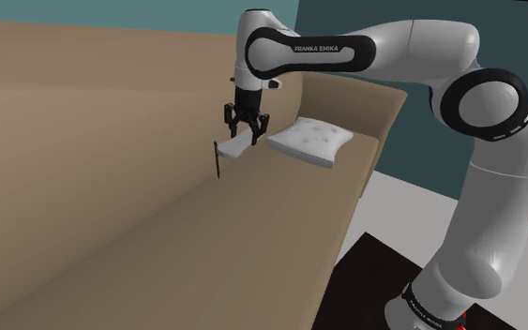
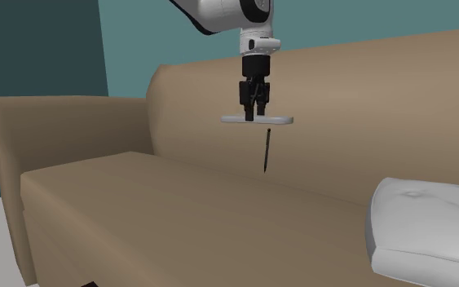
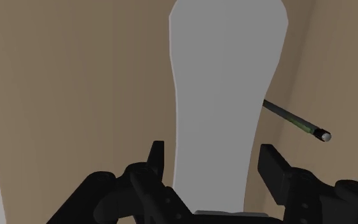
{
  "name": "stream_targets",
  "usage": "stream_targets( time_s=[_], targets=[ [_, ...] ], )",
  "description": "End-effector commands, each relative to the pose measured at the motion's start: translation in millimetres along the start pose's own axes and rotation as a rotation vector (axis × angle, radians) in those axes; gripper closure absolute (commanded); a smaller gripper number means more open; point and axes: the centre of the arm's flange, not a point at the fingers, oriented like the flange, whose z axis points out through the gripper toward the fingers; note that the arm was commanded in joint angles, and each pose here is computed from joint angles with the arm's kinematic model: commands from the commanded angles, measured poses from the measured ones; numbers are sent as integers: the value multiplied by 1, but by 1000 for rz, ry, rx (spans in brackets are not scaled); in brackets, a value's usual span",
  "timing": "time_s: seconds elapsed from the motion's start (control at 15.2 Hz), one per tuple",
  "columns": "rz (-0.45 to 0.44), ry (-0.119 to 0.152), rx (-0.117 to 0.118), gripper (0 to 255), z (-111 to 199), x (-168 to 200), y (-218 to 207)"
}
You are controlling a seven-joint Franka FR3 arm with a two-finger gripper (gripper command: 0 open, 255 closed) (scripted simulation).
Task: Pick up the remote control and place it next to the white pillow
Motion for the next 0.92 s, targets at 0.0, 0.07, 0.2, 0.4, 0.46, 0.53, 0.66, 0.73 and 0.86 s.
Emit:
stream_targets(
  time_s=[0.0,0.07,0.2,0.4,0.46,0.53,0.66,0.73,0.86],
  targets=[
    [0,0,0,255,-1,15,12],
    [0,0,0,255,-1,25,21],
    [0,0,0,255,-1,45,38],
    [0,0,0,255,-1,74,64],
    [0,0,0,255,-1,84,73],
    [0,0,0,255,-1,94,82],
    [0,0,0,255,-1,114,99],
    [0,0,0,255,-1,124,108],
    [0,0,0,255,-2,144,125]
  ],
)
